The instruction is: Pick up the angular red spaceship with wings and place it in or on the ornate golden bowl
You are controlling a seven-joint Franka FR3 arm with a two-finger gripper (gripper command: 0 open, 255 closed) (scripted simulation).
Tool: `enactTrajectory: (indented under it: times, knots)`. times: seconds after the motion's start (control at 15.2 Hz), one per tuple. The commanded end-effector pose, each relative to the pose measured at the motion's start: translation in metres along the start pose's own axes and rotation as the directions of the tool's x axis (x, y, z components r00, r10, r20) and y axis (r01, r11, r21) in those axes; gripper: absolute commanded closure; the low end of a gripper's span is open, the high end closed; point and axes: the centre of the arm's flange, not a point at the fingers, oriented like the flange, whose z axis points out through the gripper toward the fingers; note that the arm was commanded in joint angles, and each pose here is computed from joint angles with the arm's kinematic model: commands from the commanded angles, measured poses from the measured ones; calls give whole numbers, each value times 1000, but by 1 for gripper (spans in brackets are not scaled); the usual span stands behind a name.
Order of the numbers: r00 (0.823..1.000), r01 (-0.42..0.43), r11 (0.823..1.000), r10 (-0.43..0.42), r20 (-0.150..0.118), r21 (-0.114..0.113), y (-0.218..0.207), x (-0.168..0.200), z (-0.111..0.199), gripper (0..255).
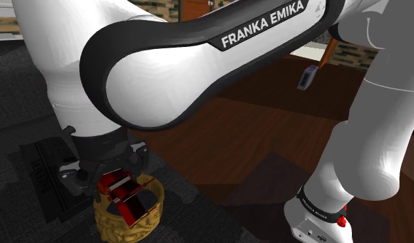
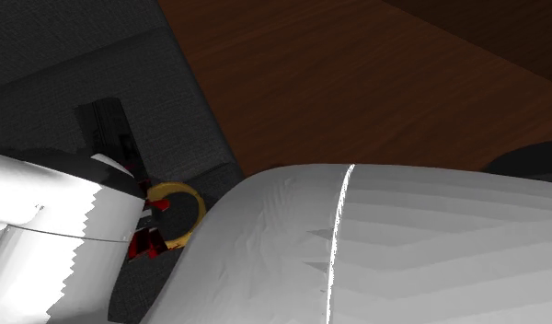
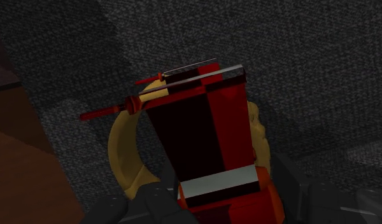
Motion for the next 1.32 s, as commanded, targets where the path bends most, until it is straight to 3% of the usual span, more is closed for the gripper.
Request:
enactTrajectory:
  times: [0.0, 0.4, 0.46, 0.79, 1.06, 1.25]
  knots:
    - [1000, 0, 1000, 0, 0, 1, 0, 0, 3, 255]
    - [1000, 0, 1000, 0, 0, 1, 0, 0, 3, 255]
    - [1000, 0, 1000, 0, 0, 1, 0, 0, 3, 0]
    - [1000, 0, 1000, 0, 0, 1, 0, 0, 3, 0]
    - [1000, 0, 1000, 0, 0, 1, 0, 0, -47, 0]
    - [1000, 0, 1000, 0, 0, 1, 0, 0, -47, 0]
